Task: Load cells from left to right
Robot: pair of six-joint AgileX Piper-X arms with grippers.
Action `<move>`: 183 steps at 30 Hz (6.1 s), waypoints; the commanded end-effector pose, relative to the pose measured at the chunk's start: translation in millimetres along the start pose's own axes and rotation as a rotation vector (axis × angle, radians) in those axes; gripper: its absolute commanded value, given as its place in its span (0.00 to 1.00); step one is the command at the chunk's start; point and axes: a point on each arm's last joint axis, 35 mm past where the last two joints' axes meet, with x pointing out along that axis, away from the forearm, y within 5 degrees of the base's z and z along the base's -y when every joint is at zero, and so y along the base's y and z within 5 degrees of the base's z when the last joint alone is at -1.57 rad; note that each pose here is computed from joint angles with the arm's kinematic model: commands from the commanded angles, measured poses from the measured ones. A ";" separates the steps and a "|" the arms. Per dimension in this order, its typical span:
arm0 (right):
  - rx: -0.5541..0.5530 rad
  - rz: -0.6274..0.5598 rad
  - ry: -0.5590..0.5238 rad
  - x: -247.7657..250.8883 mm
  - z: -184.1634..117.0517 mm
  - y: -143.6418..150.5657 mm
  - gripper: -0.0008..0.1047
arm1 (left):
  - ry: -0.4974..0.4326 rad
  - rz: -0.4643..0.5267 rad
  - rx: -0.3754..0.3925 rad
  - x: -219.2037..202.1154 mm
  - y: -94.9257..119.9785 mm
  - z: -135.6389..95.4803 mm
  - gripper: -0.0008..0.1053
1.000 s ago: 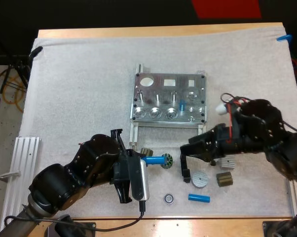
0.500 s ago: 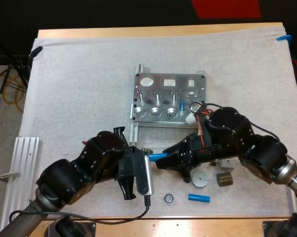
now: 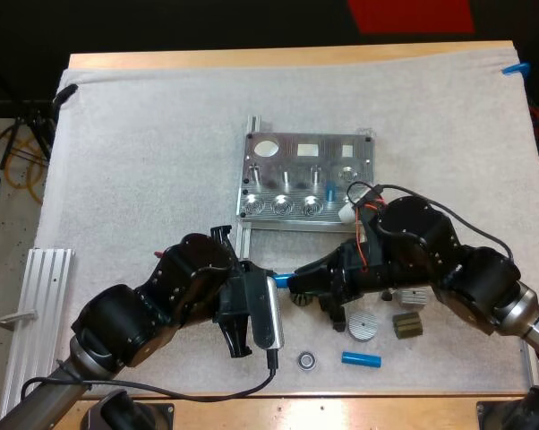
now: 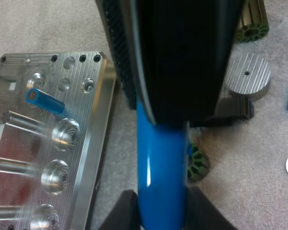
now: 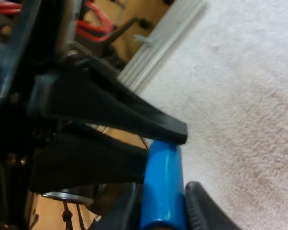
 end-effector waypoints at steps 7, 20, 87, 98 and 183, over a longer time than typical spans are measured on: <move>-0.013 -0.022 -0.017 -1.1 2.4 0.8 0.01 | -0.063 0.051 -0.063 -19.5 -0.5 4.0 0.25; -0.129 -0.471 0.051 -24.0 39.5 -2.1 0.01 | -0.175 0.263 -0.339 -85.7 -17.0 -21.4 0.53; -0.077 -0.772 0.770 78.4 39.0 -187.3 0.01 | -0.275 0.438 -0.580 -89.4 -18.3 -36.5 0.53; -0.086 -0.782 0.738 79.2 41.9 -189.6 0.01 | -0.275 0.438 -0.580 -89.4 -18.3 -36.5 0.53; -0.056 -0.943 0.580 41.1 53.7 -162.2 0.54 | -0.273 0.439 -0.572 -89.4 -18.3 -36.5 0.53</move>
